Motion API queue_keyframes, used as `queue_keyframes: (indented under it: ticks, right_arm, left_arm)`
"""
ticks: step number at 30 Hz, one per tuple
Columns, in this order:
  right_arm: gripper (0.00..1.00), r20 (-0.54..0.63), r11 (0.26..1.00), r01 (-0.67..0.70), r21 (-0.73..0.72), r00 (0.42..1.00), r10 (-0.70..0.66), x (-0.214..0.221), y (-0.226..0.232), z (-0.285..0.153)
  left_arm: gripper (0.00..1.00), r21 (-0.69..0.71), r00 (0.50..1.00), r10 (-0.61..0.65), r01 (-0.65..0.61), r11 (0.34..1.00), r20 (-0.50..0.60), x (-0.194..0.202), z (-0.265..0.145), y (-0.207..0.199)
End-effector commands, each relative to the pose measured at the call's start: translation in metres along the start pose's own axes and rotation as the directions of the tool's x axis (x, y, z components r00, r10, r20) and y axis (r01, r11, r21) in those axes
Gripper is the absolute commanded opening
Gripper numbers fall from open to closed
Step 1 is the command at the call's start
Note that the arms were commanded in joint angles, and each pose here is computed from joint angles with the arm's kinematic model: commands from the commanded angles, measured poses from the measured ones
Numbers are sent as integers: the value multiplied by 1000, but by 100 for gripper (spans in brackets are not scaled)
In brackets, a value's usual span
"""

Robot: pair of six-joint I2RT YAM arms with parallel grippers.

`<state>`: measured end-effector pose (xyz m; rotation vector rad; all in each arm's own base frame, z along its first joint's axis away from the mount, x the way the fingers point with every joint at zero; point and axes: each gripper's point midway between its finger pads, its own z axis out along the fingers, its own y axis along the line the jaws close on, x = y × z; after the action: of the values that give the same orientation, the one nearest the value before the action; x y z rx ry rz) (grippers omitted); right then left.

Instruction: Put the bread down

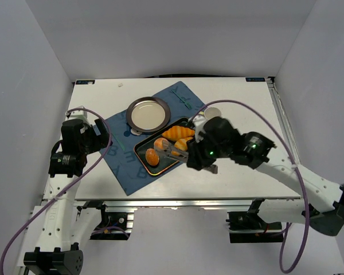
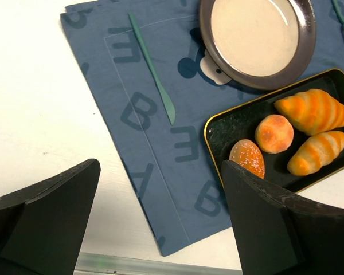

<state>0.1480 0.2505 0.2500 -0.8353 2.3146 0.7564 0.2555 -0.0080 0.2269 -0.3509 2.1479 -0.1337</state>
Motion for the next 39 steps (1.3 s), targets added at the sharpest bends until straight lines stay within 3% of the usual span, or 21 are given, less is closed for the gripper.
queue_keyframes:
  ticks: [1,6,15,28,39]
  right_arm:
    - [48,72,996,-1,93,997,-6,-9,20,19]
    - [47,98,974,-51,223,995,30,-2,30,46]
    - [49,79,949,-52,312,996,29,4,27,83]
    - [49,40,960,-42,277,999,32,9,38,123]
    - [56,-35,959,-29,281,999,40,31,35,143]
  left_arm:
    - [98,-36,999,-16,17,999,31,-6,-7,6]
    - [98,-44,999,-14,16,999,35,-6,-10,8]
    - [98,-28,1000,-10,10,1000,26,-3,-9,5]
    - [98,-18,1000,-9,9,1000,12,3,-5,5]
    - [98,-15,1000,-7,8,1000,6,7,-4,5]
